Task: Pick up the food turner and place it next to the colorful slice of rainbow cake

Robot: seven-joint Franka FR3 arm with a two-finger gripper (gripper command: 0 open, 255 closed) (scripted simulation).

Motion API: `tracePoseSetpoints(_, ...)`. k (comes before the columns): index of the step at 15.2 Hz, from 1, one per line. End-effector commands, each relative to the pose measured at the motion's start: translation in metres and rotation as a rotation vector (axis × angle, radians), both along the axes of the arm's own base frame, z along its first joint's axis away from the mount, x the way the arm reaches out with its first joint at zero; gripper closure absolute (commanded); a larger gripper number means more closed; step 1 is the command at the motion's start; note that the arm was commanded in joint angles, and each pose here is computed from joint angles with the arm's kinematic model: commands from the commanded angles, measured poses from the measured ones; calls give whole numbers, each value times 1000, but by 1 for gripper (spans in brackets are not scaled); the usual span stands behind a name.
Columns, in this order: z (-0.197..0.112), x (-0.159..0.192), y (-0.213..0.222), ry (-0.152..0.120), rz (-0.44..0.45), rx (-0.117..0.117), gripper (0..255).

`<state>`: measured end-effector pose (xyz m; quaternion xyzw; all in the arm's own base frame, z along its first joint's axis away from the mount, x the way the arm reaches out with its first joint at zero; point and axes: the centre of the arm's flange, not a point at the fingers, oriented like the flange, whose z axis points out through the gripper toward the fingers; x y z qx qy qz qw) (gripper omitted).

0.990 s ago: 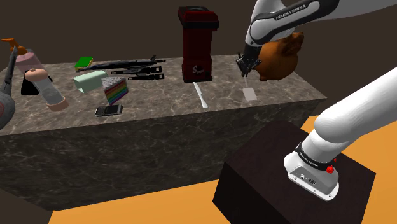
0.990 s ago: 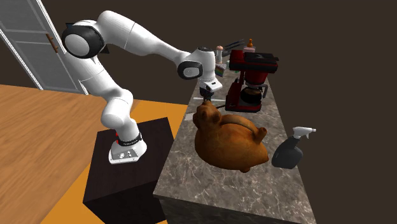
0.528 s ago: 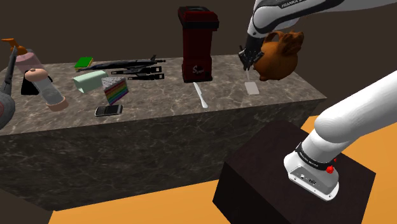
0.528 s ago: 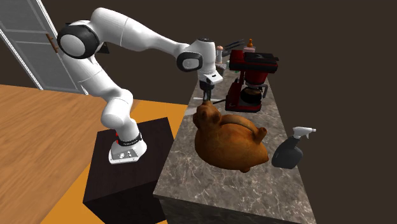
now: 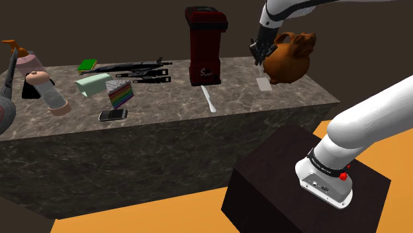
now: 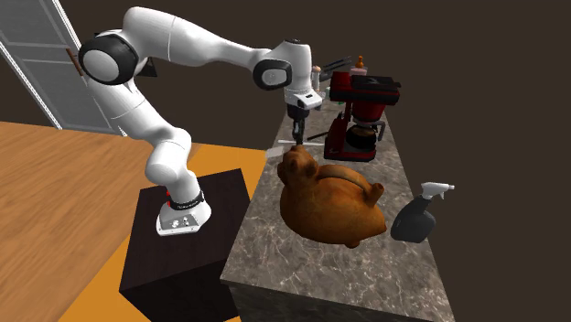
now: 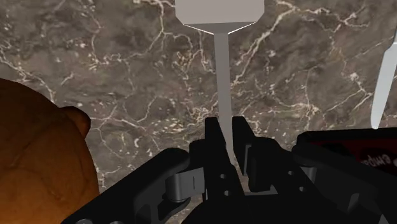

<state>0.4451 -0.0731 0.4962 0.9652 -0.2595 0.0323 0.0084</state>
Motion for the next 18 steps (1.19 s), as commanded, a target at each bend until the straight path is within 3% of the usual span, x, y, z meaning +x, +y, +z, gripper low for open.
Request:
tracePoseSetpoints(1,11,-1,-1,0,0,0,255)
tracePoseSetpoints(3,19,-1,-1,0,0,0,255)
tracePoseSetpoints(18,20,73,183,0,0,0,255)
